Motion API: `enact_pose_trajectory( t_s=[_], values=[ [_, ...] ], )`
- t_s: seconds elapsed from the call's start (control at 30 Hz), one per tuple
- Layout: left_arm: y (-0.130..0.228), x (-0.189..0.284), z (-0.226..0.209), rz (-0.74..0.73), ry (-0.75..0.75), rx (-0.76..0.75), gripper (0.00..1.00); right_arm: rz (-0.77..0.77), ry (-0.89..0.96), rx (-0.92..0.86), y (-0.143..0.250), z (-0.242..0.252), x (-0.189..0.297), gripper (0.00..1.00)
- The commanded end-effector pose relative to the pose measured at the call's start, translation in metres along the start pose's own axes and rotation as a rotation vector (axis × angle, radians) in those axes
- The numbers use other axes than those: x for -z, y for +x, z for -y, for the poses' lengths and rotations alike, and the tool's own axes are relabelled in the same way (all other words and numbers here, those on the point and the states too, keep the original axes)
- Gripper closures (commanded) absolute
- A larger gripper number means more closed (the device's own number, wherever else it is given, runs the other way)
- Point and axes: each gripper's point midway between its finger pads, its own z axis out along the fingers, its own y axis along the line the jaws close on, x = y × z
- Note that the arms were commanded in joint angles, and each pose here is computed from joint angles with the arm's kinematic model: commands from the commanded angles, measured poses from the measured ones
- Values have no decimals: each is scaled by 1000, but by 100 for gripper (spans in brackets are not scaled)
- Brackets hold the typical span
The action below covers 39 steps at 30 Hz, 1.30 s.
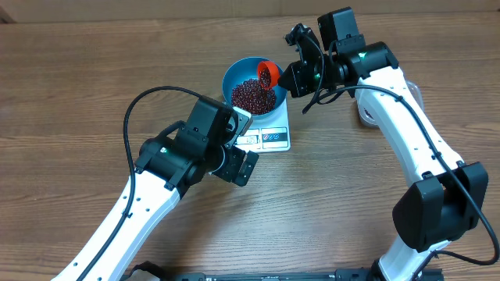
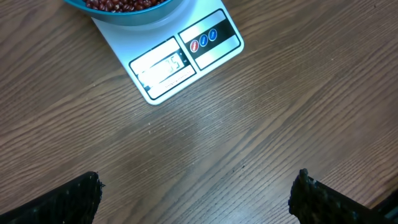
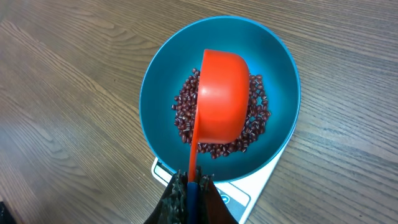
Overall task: Scoop item into bowl and weigh 150g on scale
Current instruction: 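Tilt the scoop with the right gripper to pour beans into the bowl, then hold the scoop tilted over the bowl, shaking out beans gradually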
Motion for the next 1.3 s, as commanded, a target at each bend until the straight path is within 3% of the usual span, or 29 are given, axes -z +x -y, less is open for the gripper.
enact_pose_trajectory(
  t_s=[0.0, 0.13, 0.3, 1.27],
  values=[
    [-1, 1, 4, 6, 16, -6, 0, 44, -5, 22, -13, -9, 14, 96],
    [-1, 1, 4, 6, 16, -6, 0, 15, -104, 176, -4, -26, 14, 96],
    [-1, 1, 4, 6, 16, -6, 0, 26, 2, 58, -9, -8, 13, 96],
    [-1, 1, 4, 6, 16, -6, 0, 26, 1, 58, -9, -8, 13, 96]
  ],
)
